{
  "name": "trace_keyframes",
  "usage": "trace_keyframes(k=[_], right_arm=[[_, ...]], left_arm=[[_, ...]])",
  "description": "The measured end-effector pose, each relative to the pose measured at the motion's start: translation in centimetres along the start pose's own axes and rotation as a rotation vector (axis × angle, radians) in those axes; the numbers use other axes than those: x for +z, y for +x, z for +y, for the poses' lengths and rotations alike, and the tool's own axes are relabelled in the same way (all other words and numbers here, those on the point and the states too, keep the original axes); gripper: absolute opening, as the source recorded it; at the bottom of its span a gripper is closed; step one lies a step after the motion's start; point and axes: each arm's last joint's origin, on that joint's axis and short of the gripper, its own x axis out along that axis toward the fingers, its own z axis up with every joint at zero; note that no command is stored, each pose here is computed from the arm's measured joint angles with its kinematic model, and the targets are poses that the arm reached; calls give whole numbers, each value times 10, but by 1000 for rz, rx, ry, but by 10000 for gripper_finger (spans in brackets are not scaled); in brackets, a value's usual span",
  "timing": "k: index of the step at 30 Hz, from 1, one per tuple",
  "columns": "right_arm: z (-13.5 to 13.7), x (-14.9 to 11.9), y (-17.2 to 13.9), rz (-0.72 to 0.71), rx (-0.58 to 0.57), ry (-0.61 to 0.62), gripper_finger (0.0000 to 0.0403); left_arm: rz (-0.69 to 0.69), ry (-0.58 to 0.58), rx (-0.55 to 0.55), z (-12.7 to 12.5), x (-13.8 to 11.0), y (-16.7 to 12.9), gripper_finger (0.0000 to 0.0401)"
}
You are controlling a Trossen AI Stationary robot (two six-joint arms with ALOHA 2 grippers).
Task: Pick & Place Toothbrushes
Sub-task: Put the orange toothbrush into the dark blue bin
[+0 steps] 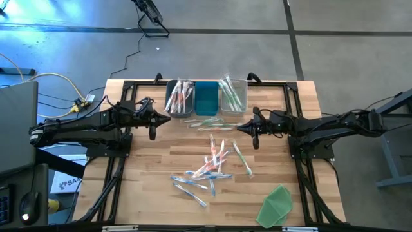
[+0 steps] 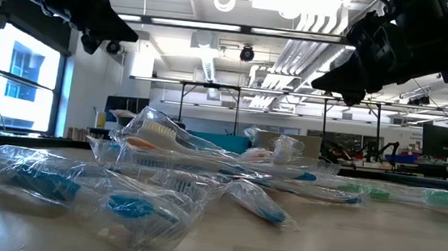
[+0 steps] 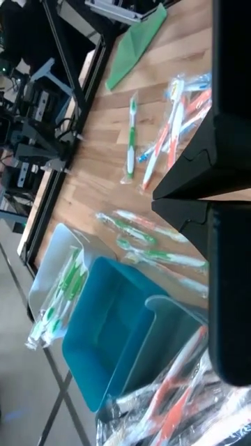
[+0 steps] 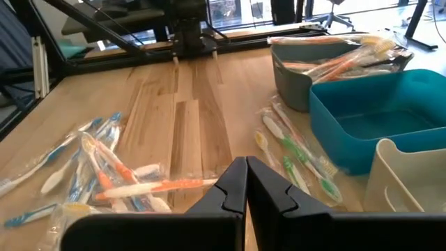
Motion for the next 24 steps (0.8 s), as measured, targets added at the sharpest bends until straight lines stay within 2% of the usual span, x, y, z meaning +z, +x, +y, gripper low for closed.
trace_keyframes(k=[6, 12, 15, 24], right_arm=[[-1, -2, 0, 25, -7, -35, 2], [-2, -2, 0, 20, -49, -40, 2], [-2, -4, 0, 39, -44, -51, 2], [0, -8, 0, 82, 21, -65, 2]], left_arm=[[38, 6, -15, -10, -5, 6, 0], [116, -25, 19, -28, -19, 19, 0], [108, -20, 30, -40, -24, 26, 0], [50, -5, -29, -71, -32, 40, 0]])
